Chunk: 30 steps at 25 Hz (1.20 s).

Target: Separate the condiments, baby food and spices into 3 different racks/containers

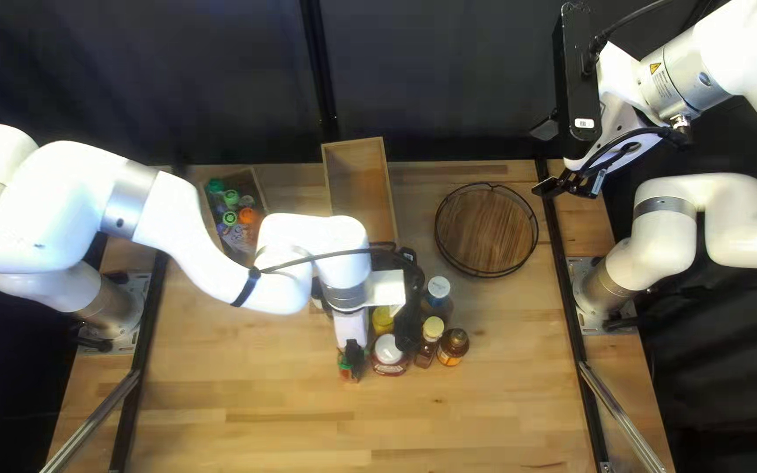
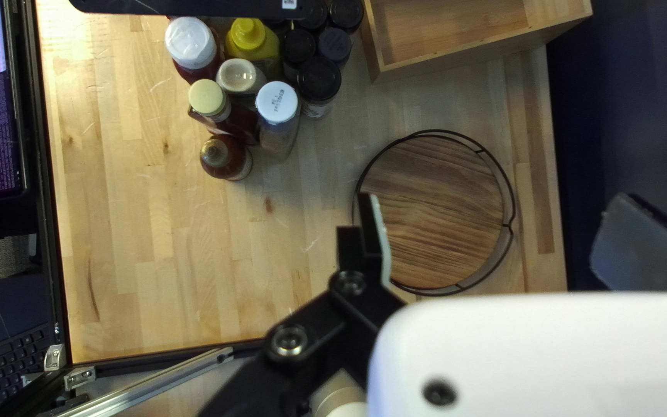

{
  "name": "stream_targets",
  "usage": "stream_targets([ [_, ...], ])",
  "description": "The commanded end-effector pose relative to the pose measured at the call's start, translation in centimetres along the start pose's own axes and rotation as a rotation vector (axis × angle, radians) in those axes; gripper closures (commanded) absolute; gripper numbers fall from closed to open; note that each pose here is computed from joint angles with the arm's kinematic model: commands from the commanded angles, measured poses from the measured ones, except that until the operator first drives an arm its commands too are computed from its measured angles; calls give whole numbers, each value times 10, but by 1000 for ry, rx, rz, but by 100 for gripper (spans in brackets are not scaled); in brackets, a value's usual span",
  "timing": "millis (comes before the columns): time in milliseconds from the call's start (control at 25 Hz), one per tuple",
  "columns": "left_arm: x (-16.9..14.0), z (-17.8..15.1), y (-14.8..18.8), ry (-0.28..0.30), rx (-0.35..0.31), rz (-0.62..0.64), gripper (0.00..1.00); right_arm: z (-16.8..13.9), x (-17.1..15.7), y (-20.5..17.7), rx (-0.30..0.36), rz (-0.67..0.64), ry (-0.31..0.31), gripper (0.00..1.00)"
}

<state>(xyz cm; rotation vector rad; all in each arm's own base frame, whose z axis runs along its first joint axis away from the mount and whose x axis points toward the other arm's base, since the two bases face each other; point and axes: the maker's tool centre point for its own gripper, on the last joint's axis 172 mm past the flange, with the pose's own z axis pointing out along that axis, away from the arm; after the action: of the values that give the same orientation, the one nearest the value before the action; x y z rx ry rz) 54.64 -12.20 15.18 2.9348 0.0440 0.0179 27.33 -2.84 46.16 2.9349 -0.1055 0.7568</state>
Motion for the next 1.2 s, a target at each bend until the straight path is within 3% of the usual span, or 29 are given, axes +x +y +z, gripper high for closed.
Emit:
stream_targets([
  [40,-1,-5,0,1,5,-1,100,0,0,0,0,0,0,0],
  [360,-29,-68,-5,28,51,0,100,0,0,0,0,0,0,0],
  [640,-78,-149,-41,35,120,-19,100,0,0,0,0,0,0,0],
  [880,-135,-165,-70,43,171,-51,100,0,0,0,0,0,0,0],
  [1000,-176,-158,-92,36,181,-50,100,0,0,0,0,0,0,0],
  [1200,-210,-147,-114,20,195,-23,100,0,0,0,0,0,0,0],
])
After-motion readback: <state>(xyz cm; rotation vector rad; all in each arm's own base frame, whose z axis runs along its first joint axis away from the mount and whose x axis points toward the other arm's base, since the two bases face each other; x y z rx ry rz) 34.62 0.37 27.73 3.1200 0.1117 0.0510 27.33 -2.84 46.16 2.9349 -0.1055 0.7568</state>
